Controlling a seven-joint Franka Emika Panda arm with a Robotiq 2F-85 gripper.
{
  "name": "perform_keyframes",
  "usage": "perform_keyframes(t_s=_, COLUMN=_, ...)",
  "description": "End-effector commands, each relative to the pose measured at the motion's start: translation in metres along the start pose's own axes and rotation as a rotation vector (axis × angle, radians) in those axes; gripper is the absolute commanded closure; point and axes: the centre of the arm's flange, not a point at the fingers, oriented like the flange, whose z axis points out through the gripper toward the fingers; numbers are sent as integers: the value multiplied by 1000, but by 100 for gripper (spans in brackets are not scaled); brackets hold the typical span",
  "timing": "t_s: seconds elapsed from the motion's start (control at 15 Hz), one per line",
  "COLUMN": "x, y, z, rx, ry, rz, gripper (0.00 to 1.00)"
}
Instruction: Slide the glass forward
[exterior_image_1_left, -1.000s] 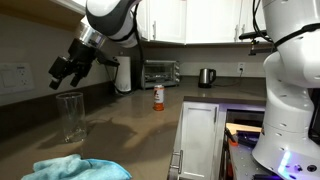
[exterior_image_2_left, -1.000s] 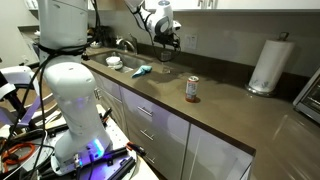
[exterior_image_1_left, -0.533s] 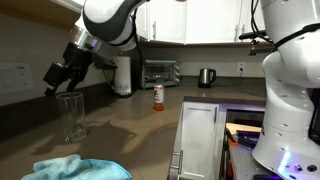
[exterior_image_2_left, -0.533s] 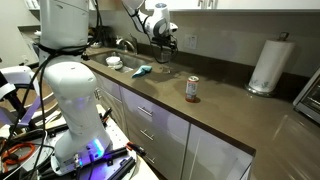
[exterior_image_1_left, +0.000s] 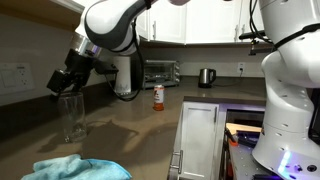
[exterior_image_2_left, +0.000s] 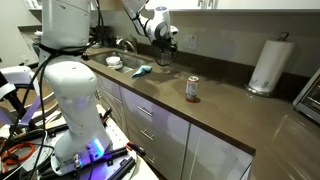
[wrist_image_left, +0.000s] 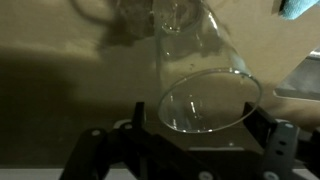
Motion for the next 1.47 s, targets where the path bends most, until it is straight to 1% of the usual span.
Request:
perform_keyframes(t_s=0.0, x=3, y=-3, z=1, rx=-11, ry=-18, rz=8, gripper=0)
perform_keyframes(t_s=0.6, x=4, y=-9, z=3, rx=3, ry=-28, rz=1, gripper=0)
perform_keyframes(t_s=1.0, x=-2, y=-19, z=7, rx=4, ry=-68, rz=11, gripper=0)
perform_keyframes(t_s=1.33, x=-6, y=-19, z=9, rx=-9, ry=-100, rz=40, gripper=0)
perform_keyframes(t_s=1.4, x=-6, y=-19, z=9, rx=-9, ry=-105, rz=43, gripper=2)
